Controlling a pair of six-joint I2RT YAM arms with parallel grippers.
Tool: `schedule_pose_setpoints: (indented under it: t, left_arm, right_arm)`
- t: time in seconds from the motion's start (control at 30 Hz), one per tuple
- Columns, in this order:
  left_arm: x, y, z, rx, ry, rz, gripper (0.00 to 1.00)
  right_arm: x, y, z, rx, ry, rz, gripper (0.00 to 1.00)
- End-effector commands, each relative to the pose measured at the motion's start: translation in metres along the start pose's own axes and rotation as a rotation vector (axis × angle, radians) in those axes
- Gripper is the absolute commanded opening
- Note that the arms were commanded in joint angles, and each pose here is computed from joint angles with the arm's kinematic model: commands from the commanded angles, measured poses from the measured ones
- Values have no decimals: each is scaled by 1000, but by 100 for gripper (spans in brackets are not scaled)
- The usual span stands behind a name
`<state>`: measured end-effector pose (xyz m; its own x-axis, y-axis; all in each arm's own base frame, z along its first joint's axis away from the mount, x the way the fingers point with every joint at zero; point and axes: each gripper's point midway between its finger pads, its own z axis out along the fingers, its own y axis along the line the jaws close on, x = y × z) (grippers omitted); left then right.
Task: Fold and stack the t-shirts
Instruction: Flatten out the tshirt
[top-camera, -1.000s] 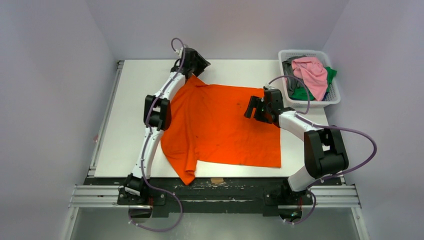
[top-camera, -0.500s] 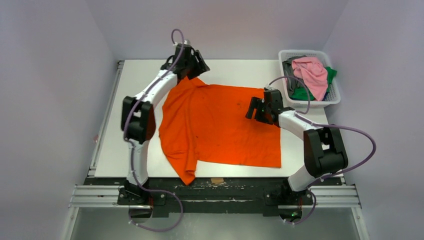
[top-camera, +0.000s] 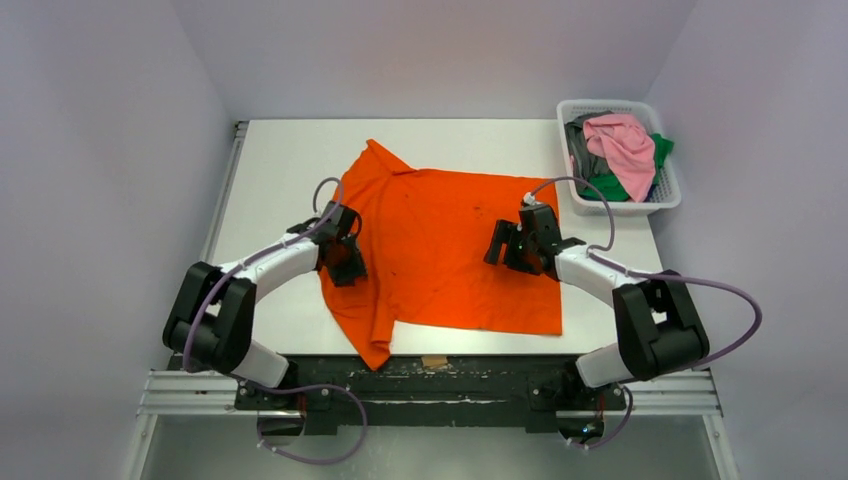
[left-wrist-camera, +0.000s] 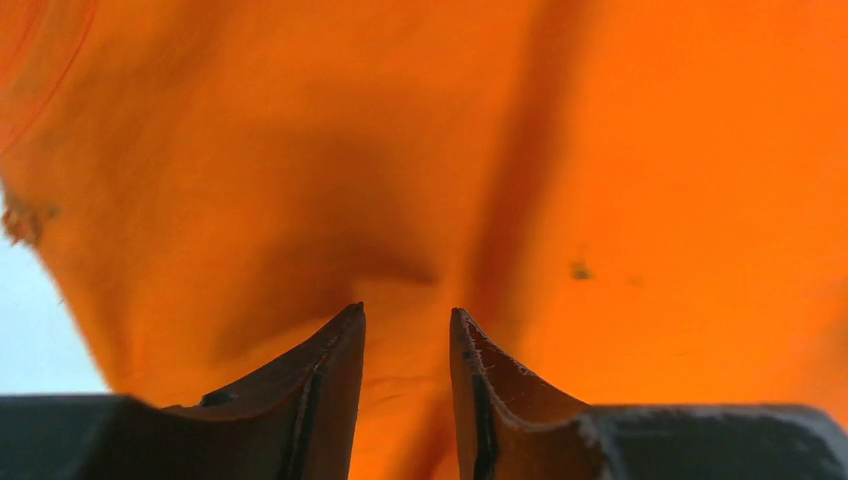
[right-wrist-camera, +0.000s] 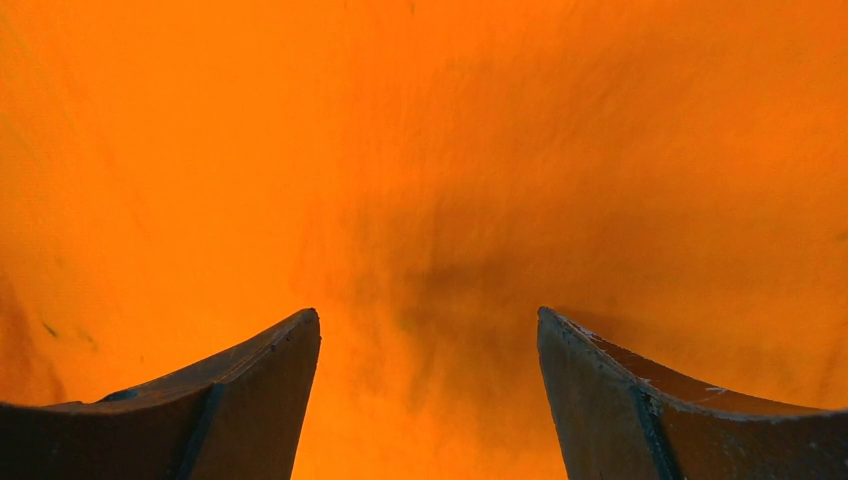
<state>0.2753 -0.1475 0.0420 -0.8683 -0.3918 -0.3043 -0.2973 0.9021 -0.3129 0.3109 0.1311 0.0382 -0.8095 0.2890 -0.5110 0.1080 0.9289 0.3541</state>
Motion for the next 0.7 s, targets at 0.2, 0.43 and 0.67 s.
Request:
schedule_pose_setpoints:
  t: [0.2, 0.43, 0.67]
  left_arm:
    - [16, 44, 15, -238, 73, -30, 32]
    - [7, 38, 16, -259, 152, 8, 31]
    - [-13, 27, 12, -266, 215, 81, 31]
  right_arm:
    - [30, -17, -4, 62, 34, 80, 78]
    - [31, -28, -5, 109, 24, 95, 79]
    - [23, -33, -11, 123, -7, 92, 80]
